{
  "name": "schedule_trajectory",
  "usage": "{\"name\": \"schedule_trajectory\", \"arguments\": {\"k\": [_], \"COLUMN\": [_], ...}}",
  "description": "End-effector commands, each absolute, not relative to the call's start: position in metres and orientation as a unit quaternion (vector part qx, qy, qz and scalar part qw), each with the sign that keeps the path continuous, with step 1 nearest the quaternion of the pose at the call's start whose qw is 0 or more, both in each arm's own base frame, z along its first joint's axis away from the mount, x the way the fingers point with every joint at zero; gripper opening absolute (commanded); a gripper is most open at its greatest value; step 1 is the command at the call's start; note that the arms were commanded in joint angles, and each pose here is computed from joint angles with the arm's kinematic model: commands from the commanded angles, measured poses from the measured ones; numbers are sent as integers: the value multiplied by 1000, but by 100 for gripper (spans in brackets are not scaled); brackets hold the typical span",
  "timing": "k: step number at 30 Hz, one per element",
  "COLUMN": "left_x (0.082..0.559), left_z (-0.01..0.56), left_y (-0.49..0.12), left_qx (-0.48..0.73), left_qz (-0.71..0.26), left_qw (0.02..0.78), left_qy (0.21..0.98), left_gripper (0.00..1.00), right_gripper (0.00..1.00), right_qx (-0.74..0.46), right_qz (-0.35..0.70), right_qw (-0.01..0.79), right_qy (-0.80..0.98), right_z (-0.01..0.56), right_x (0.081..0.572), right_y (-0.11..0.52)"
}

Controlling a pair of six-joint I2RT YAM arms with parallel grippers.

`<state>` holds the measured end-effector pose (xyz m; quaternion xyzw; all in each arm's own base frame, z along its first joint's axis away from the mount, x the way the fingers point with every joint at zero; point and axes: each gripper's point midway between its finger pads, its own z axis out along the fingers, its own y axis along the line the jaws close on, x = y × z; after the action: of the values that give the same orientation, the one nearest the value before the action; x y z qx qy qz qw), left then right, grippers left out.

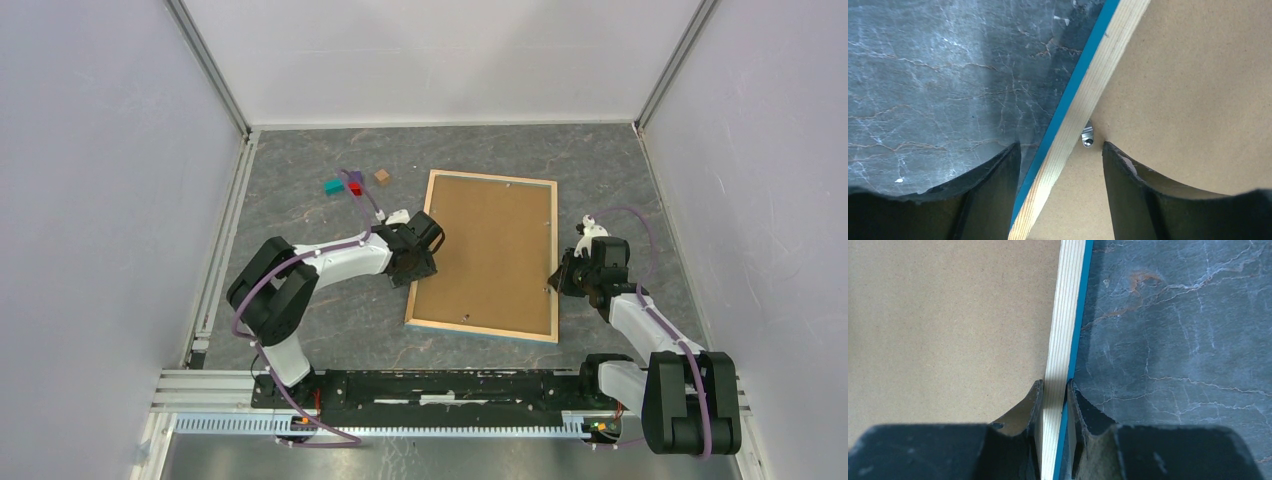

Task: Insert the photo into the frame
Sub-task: Install the photo frame at the center of the board.

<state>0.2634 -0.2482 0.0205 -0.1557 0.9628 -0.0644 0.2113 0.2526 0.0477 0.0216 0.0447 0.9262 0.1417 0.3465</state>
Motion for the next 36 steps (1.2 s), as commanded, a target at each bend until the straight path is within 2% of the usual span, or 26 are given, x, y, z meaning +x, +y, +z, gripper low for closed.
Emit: {"name": "schedule_trajectory", "arguments": {"k": [1, 4, 8, 12, 28, 33, 36], "left_x": [245, 245, 260, 266, 246, 248, 249], "left_z": [4, -3, -3, -3, -23, -24, -24], "left_y": [-238, -236, -235, -234, -217, -223, -224], "left_qx": [-143, -152, -165, -172, -207, -215, -220], "left_qz": [-42, -37, -41, -40, -9, -12, -10], "left_qw": [178, 170, 168, 170, 145, 138, 137], "left_qy": [973, 973, 971, 970, 967, 967, 966], "left_gripper": [63, 58, 65, 65, 27, 3, 2], "right_gripper": [0, 0, 0, 0, 0, 0, 0], "right_qx": [34, 34, 34, 33, 34, 42, 49], "right_qz": [162, 164, 164, 163, 174, 181, 189], "right_qw": [314, 314, 313, 313, 308, 313, 312], "right_qy": [935, 935, 935, 935, 935, 931, 930], "right_z": [7, 7, 7, 7, 4, 5, 4], "right_x": [236, 235, 235, 235, 232, 232, 230], "right_y": [57, 58, 58, 58, 62, 64, 66]}}
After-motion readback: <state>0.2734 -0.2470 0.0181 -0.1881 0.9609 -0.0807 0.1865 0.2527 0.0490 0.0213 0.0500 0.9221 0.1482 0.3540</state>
